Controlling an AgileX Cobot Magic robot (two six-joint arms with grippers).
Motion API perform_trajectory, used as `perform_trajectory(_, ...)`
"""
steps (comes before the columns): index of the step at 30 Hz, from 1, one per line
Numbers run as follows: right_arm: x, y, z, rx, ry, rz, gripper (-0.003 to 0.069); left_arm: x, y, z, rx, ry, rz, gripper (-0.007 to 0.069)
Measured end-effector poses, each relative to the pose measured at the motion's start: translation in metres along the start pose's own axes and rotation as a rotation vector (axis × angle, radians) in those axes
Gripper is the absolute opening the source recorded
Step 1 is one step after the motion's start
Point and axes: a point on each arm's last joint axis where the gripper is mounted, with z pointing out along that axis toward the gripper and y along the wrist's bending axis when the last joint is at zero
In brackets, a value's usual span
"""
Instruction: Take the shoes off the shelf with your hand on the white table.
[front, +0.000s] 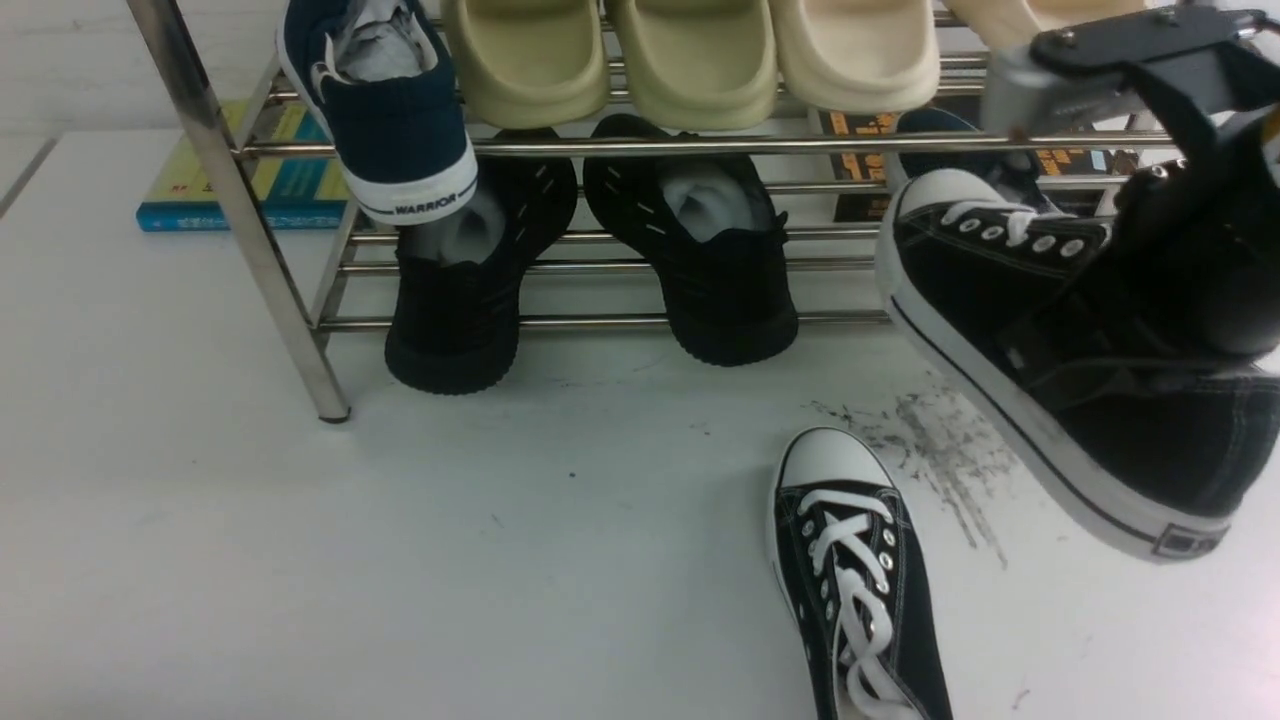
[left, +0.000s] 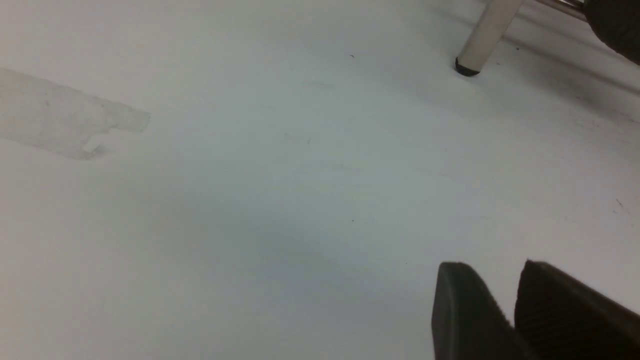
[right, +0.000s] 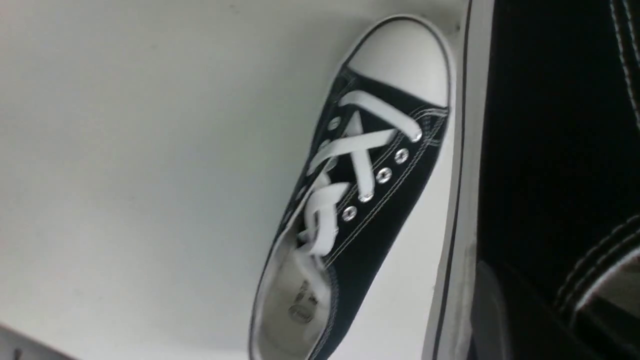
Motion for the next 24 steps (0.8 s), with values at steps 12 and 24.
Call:
perform_trajectory(12,0.056,0.105,0.023,-0.190,0.026,-0.146,0.0012,0.000,0.000,0.000,0.000,0.000,0.000,0.0195)
perform_trajectory(24,0.035,0.129,0.118,0.050,-0.166,0.234,0.0021,0.000,0.000,0.000,0.000,0.000,0.000,0.0195)
